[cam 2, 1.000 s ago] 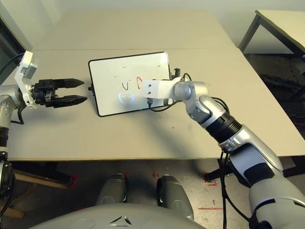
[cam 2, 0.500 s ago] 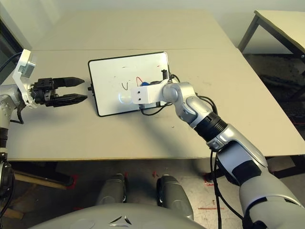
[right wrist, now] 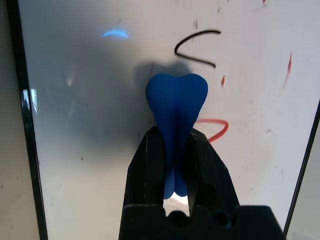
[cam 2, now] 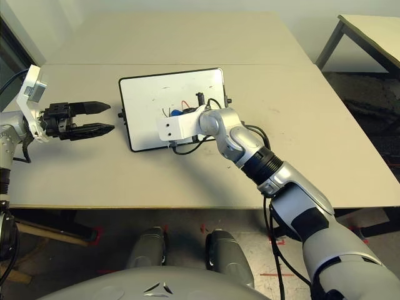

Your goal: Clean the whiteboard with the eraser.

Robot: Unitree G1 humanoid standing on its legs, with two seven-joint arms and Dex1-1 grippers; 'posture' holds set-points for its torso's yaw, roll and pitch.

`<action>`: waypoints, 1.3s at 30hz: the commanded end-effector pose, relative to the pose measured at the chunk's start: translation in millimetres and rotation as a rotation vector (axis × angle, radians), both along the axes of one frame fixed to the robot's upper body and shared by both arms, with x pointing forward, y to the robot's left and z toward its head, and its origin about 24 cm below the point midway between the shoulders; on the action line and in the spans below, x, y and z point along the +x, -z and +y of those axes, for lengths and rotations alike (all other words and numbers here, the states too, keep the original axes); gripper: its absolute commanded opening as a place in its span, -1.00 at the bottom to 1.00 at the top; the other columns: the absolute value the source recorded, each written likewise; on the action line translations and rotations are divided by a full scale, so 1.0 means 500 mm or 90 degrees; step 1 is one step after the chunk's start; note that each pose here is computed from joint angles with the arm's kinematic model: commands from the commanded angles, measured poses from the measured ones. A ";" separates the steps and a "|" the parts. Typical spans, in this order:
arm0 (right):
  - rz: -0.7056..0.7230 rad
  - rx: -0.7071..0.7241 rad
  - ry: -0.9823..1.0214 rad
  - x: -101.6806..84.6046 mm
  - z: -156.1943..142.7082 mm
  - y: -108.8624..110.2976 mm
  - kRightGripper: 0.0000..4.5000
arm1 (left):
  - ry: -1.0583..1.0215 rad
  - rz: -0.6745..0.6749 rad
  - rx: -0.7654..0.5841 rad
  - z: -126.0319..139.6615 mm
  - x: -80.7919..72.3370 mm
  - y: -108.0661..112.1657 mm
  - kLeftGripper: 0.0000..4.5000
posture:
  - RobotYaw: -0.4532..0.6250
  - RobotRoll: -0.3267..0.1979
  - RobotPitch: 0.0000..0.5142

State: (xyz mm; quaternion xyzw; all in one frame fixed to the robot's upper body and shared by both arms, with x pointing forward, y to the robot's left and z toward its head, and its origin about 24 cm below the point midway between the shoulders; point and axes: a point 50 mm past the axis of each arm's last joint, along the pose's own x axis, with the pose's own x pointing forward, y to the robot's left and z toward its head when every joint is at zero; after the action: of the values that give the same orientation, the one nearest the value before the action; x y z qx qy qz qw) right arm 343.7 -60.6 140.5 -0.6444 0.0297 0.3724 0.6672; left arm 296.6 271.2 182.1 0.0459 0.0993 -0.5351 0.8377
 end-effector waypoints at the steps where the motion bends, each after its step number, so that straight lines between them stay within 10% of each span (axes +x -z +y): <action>1: 0.009 -0.009 0.044 0.005 -0.040 0.002 -0.84 | 0.005 -0.006 0.000 -0.001 0.000 -0.005 1.00 | 0.26 0.25 -0.90; 10: 0.003 -0.002 0.095 0.006 -0.094 -0.017 -0.84 | 0.013 -0.008 -0.001 -0.010 0.011 -0.005 1.00 | 0.19 0.25 -0.92; 30: -0.022 -0.006 -0.017 0.012 0.044 -0.015 -0.84 | -0.001 -0.004 0.002 0.002 -0.001 -0.004 1.00 | 0.27 0.25 -0.89; 39: -0.011 -0.025 0.016 0.028 0.005 -0.003 -0.84 | -0.003 -0.003 0.002 0.002 -0.003 -0.003 1.00 | 0.26 0.25 -0.87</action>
State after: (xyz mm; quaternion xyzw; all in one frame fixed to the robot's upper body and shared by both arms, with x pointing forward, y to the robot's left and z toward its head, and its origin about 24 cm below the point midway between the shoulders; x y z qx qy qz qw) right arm 353.1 -44.7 147.3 -0.6536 0.0124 0.3681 0.6612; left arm 297.4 271.1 182.2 0.0460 0.0991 -0.5325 0.8393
